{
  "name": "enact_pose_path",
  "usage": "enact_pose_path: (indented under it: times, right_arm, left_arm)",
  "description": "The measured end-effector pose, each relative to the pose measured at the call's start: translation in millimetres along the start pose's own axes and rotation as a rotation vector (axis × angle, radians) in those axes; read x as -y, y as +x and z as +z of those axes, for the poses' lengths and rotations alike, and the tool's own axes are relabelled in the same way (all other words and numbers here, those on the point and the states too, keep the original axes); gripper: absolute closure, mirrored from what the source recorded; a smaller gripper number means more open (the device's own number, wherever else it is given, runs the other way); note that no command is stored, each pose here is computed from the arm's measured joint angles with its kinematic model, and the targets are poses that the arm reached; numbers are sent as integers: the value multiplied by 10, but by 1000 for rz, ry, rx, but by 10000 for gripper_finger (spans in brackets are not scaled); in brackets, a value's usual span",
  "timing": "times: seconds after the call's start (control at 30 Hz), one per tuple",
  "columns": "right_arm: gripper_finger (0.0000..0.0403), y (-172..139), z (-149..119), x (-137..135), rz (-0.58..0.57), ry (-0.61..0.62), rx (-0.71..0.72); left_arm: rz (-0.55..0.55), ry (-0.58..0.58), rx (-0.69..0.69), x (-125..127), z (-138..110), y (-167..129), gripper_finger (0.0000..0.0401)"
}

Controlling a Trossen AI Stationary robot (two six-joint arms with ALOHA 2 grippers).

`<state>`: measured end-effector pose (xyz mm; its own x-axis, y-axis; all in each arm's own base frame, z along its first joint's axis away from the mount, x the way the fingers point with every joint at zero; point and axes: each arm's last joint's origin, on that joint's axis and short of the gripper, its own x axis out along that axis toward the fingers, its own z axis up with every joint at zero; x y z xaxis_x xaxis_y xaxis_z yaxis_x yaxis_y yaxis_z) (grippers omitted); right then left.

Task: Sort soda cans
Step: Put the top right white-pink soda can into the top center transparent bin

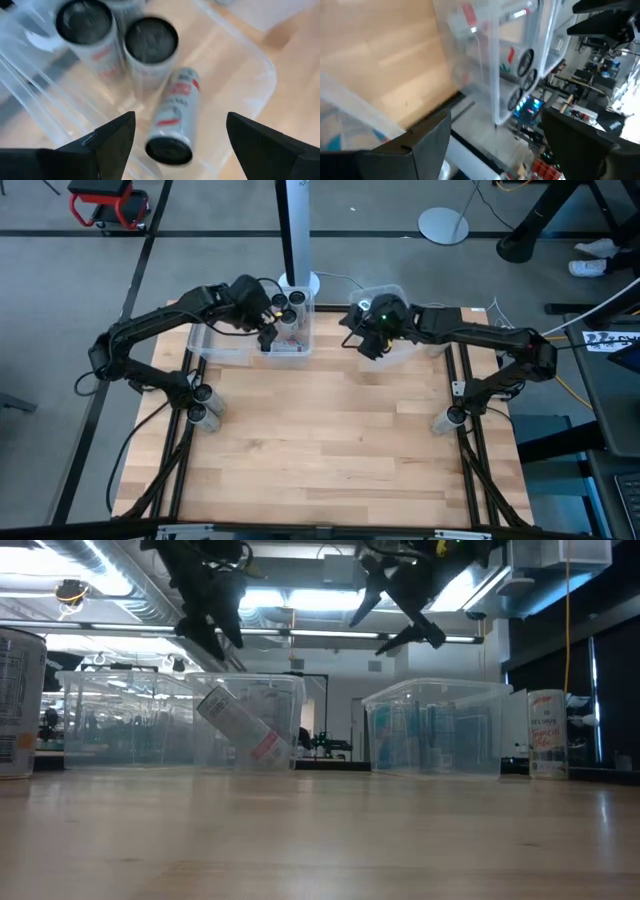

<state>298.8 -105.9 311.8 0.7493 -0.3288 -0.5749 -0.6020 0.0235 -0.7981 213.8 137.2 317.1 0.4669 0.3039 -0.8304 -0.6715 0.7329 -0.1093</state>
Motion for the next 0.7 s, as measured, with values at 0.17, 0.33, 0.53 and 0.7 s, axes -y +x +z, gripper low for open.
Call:
enact_pose_path:
  times: [0.17, 0.33, 0.53, 0.7]
  right_arm:
    - [95, 125, 113, -181, -24, 32, 118]
    - [95, 216, 229, -309, -66, 40, 143]
    - [95, 328, 435, -333, -99, 14, 161]
    - [95, 491, 495, -347, -113, 25, 152]
  left_arm:
    - [-49, -58, -48, -2, -81, 92, 100]
    - [-79, -113, -79, 14, -100, 170, 100]
    - [-111, -120, -147, 93, -121, 296, 100]
    - [-102, -131, -185, 103, -145, 325, 100]
